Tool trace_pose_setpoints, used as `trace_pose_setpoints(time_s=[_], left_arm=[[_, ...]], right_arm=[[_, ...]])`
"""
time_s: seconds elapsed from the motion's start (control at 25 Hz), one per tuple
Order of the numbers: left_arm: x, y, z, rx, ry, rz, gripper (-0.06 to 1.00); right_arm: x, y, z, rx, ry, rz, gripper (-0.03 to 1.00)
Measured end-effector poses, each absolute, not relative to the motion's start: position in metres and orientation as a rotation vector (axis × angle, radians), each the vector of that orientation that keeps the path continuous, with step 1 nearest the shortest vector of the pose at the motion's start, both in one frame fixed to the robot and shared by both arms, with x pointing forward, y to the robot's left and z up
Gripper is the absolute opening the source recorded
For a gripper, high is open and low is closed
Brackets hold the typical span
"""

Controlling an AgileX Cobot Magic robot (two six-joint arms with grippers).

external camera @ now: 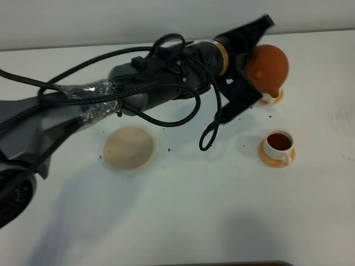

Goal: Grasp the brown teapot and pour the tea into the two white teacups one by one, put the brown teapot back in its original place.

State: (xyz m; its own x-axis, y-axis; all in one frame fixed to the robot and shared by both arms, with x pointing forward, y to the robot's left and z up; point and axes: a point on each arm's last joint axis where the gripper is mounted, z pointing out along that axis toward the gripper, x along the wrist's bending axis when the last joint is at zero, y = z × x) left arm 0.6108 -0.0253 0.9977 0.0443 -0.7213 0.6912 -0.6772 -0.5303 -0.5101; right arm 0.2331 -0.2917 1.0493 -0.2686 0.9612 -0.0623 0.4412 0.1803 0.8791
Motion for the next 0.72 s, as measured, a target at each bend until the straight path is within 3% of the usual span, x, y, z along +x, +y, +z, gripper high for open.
trace_pose_setpoints(time_s=[0.24,0.72], left_arm=[[0.597,-0.001,1.009,-2.606,1.003,-1.243,0.11],[0.551,0.004,0.986,-3.245,0.218,-0.405,0.11]], right_arm=[[0.233,-0.292,1.049,1.322,1.812,1.026,0.24],[0.233,-0.292,1.049,1.322,1.812,1.026,0.24]])
